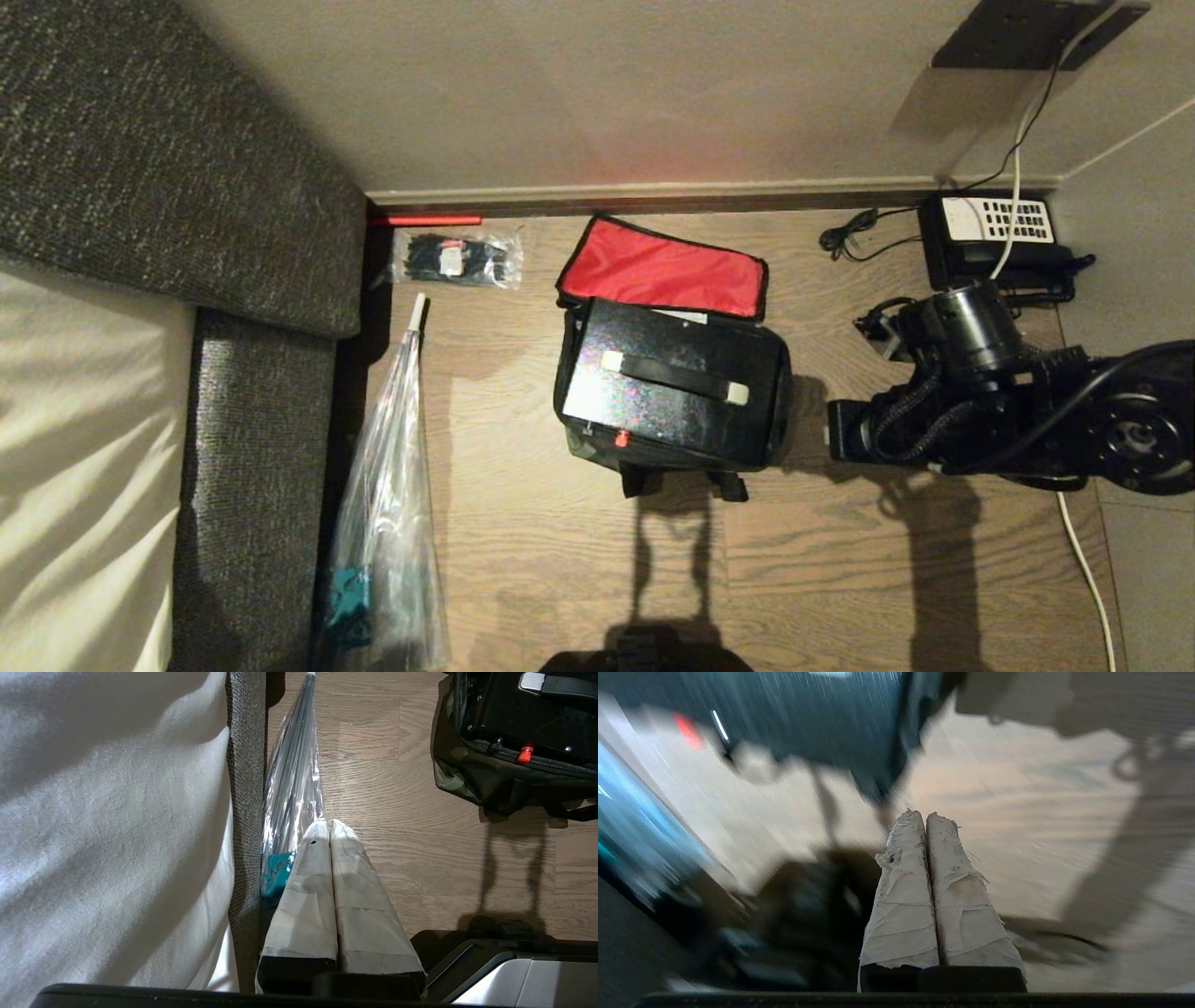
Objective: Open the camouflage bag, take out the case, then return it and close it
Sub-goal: Close the top of the storage box
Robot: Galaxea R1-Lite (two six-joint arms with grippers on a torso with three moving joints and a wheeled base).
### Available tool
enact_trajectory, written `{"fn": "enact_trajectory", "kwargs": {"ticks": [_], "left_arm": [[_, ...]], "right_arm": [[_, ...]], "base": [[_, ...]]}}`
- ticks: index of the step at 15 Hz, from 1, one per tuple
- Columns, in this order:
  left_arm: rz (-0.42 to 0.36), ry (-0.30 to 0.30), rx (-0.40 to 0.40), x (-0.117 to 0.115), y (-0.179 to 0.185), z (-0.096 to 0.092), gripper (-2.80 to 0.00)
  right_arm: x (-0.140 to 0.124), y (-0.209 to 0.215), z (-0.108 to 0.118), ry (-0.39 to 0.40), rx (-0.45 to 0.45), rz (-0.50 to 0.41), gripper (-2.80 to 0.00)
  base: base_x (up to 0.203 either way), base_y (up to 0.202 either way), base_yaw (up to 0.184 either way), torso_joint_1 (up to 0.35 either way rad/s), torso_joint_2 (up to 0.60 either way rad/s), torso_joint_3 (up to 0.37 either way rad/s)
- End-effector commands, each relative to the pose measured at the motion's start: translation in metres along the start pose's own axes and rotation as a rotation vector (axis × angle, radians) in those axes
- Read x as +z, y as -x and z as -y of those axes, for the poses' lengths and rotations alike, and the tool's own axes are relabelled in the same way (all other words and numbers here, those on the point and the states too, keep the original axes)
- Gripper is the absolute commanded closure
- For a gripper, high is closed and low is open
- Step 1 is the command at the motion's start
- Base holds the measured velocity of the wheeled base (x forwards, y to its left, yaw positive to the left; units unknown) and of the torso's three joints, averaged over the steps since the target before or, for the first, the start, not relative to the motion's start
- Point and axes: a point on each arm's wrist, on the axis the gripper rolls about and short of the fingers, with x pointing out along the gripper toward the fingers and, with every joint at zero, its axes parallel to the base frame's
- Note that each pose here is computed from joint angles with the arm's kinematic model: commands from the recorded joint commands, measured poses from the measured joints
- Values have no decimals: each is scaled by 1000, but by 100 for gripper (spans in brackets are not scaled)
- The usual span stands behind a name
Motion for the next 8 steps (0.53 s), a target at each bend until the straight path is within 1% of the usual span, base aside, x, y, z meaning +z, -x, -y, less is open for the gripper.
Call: {"fn": "enact_trajectory", "kwargs": {"ticks": [1,3,4,5,7,8], "left_arm": [[8,0,0,0,1,0,0],[8,0,0,0,1,0,0],[8,0,0,0,1,0,0],[8,0,0,0,1,0,0],[8,0,0,0,1,0,0],[8,0,0,0,1,0,0]], "right_arm": [[5,-29,-5,-29,-7,-12,0],[7,-42,-7,-32,-1,15,0],[8,-49,-8,-34,1,25,-280],[11,-56,-10,-37,-4,36,-280],[14,-66,-10,-43,-70,65,-280],[16,-67,-9,-50,-86,79,-280]], "base": [[0,0,0,0,0,0],[0,0,0,0,0,0],[0,0,0,0,0,0],[0,0,0,0,0,0],[0,0,0,0,0,0],[0,0,0,0,0,0]]}}
